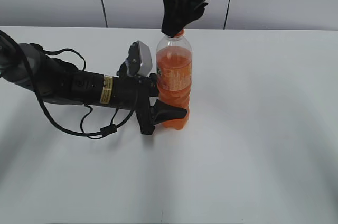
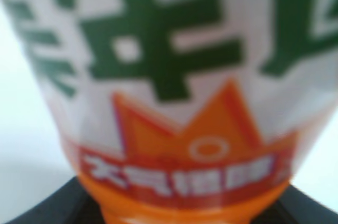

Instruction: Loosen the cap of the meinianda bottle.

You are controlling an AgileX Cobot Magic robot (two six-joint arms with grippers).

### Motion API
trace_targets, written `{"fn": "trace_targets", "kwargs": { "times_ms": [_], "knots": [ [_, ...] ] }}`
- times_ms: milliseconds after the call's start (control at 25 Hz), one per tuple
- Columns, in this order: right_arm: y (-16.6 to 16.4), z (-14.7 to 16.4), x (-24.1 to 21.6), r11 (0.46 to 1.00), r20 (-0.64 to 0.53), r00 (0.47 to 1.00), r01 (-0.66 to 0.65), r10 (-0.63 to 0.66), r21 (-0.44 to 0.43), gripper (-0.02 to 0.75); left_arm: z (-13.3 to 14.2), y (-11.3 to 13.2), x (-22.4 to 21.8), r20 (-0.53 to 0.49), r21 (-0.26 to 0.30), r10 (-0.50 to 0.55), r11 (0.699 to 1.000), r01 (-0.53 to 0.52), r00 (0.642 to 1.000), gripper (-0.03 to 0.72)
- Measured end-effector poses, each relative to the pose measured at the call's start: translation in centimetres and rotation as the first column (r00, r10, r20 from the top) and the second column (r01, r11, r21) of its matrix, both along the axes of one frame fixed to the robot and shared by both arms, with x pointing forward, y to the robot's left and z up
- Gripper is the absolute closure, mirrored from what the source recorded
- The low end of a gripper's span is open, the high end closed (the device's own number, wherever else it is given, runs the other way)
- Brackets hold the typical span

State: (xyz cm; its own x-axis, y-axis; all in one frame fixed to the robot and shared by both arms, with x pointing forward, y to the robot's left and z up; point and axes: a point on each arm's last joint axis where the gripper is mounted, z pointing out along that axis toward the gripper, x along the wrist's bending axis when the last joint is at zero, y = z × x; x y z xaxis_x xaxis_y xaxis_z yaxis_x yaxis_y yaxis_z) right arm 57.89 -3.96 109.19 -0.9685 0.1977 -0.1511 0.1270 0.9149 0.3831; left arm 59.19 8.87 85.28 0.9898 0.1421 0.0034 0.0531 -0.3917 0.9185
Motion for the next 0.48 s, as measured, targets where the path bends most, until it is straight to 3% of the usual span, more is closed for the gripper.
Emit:
{"fn": "trace_targets", "kwargs": {
  "times_ms": [480],
  "knots": [
    [-0.04, 0.05, -0.08, 0.927, 0.114, 0.922, -0.357, 0.369, -0.112, 0.462, 0.0, 0.0, 0.0, 0.001, 0.0, 0.0, 1.0, 0.0, 1.0, 0.286]
  ]
}}
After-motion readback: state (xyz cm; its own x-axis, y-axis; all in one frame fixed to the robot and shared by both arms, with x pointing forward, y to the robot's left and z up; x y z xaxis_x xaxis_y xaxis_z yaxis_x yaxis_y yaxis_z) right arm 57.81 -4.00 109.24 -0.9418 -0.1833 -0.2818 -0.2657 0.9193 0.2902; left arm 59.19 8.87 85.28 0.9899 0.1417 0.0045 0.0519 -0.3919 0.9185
